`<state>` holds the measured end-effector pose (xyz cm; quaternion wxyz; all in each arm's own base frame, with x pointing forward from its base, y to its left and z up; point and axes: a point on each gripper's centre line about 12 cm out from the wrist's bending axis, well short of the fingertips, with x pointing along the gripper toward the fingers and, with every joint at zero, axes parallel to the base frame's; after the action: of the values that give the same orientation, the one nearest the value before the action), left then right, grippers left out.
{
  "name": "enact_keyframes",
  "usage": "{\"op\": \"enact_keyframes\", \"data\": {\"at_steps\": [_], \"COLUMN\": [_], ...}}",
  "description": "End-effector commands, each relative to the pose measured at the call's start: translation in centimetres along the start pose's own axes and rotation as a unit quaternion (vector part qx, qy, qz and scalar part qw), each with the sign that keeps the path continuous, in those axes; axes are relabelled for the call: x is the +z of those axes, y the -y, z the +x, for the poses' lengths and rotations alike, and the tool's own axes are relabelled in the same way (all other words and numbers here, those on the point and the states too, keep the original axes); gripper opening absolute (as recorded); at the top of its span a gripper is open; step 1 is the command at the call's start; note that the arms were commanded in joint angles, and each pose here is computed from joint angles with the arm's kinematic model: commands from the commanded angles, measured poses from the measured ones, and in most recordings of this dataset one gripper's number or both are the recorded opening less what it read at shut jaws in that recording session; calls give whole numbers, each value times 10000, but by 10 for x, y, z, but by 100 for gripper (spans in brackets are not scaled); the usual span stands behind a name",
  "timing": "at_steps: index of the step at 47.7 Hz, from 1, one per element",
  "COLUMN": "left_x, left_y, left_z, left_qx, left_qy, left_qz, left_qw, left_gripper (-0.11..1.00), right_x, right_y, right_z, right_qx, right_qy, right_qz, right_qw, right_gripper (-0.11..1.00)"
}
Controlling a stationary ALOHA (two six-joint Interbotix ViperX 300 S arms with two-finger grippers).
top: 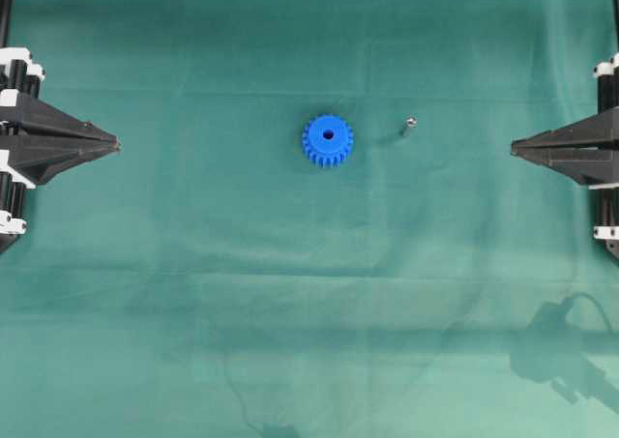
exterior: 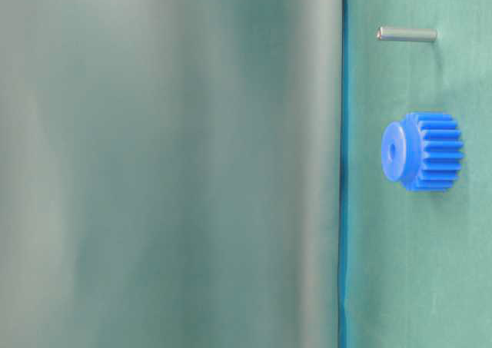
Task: Insert the shaft placed at a random location into the center hole of the small gear at another random location.
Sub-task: 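Move the right gripper open toward the silver shaft beside the gear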
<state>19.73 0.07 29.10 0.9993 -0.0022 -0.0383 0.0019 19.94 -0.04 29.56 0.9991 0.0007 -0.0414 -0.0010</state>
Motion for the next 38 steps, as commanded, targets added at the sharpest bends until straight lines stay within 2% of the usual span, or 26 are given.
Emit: {"op": "enact_keyframes", "data": {"at_steps": [1,14,27,31,38], "left_x": [5,4,3,2,1], "left_y": [-2,-3,-4,-4,-4], "left_z": [3,2,2,2,2], "left_qx": [80,93,116,118,119], "left_qy": [46,47,40,25,2], "left_qz": [-166,-150,-186,-201,-202], "left_qw": [9998,9998,9998,9997,9997], "left_gripper": [0,0,0,0,0], "right_x": [7,-24,-85,-105,-138], "right_y": [4,25,54,66,74], "right_z": [3,18,49,56,64], "right_qx": [-86,-567,-1095,-1357,-1498], "right_qy": [99,-394,-1173,-1369,-1702], "right_qz": [-100,-101,158,337,388], "right_qw": [9999,9976,9869,9807,9732], "right_gripper": [0,0,2,22,67]}}
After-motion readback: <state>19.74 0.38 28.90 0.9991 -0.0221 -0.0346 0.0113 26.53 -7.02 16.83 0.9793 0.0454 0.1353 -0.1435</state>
